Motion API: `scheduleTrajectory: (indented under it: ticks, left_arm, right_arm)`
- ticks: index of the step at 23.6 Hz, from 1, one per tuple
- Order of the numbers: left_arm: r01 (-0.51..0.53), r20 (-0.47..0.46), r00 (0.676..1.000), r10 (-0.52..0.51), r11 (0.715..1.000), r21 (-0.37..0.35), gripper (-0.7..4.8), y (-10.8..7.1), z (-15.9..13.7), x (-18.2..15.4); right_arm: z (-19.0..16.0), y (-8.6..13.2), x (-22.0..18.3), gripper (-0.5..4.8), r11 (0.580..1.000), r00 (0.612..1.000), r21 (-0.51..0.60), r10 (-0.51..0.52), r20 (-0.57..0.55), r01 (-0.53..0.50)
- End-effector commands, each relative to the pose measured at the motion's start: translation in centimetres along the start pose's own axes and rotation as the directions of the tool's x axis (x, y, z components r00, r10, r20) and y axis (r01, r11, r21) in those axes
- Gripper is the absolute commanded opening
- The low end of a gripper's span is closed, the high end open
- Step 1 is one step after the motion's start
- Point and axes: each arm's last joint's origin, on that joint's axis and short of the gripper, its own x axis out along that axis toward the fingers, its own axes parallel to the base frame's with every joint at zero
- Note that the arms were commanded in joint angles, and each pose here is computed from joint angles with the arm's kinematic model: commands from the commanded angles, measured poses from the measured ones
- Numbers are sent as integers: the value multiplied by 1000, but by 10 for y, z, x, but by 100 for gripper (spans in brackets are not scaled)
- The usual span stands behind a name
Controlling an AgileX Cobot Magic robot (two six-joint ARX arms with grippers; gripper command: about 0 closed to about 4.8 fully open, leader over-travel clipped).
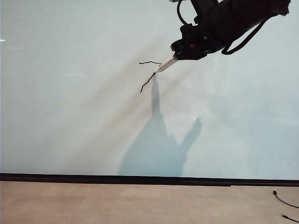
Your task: Pick up the pen on the shelf to the right of the whiteboard and write the letter Z.
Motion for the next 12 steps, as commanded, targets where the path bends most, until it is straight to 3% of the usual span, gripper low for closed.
scheduleTrajectory:
  ticks: [1,12]
  left_arm:
    - [0,12,1000,-1,1000,4,-5,0,2,0]
    - [0,12,1000,-1,1000,4,-4,0,2,0]
  right_arm:
    - [6,-8,-3,-6,998,998,-1,-63,24,64]
    - [11,-13,-10,-6,996,996,-4,-87,32,87]
